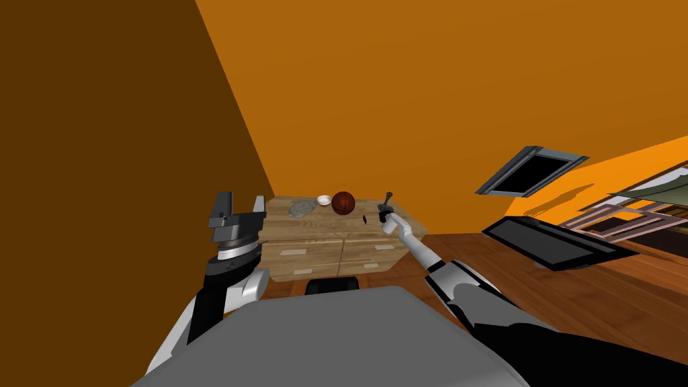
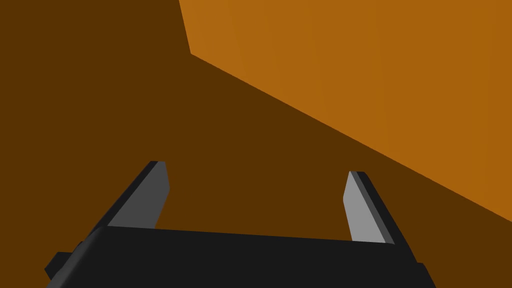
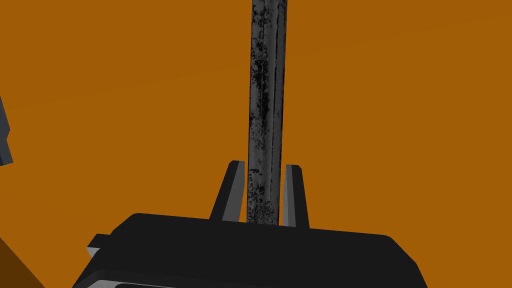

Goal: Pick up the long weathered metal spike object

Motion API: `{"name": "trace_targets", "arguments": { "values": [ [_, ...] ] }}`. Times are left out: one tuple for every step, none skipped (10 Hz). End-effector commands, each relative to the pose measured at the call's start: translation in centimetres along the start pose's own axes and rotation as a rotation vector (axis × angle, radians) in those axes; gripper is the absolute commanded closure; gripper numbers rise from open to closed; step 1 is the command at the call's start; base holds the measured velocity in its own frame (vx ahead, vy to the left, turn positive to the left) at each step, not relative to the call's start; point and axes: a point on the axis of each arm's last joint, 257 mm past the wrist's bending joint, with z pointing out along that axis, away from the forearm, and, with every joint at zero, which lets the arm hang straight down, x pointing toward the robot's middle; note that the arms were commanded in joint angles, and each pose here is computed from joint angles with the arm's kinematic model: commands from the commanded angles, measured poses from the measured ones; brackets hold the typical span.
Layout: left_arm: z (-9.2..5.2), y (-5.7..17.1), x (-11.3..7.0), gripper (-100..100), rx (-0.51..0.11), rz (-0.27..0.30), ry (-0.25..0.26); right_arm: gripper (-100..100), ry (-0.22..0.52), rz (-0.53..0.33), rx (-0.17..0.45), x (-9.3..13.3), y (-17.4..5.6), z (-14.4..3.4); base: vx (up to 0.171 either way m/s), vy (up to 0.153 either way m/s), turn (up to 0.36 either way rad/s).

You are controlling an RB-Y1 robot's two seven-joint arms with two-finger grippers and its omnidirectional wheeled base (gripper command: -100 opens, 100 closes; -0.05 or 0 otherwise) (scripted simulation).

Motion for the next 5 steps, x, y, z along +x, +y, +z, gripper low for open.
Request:
{"name": "trace_targets", "arguments": {
  "values": [
    [0.0,0.0,0.0,0,0.000,0.000,0.000,100,-0.021,0.021,0.008,-0.3,0.8,-1.0,-0.003,-0.086,-0.033],
    [0.0,0.0,0.0,0,0.000,0.000,0.000,100,-0.029,0.041,0.016,-0.8,0.9,-1.3,-0.006,-0.036,0.002],
    [0.0,0.0,0.0,0,0.000,0.000,0.000,100,-0.037,0.046,0.005,-1.3,1.4,-1.5,0.000,0.000,0.000],
    [0.0,0.0,0.0,0,0.000,0.000,0.000,100,-0.031,0.039,0.009,-0.9,1.1,-1.4,0.000,0.000,0.000],
    [0.0,0.0,0.0,0,0.000,0.000,0.000,0,-0.033,0.041,0.009,-1.0,1.1,-1.4,0.000,0.000,0.000]
  ]
}}
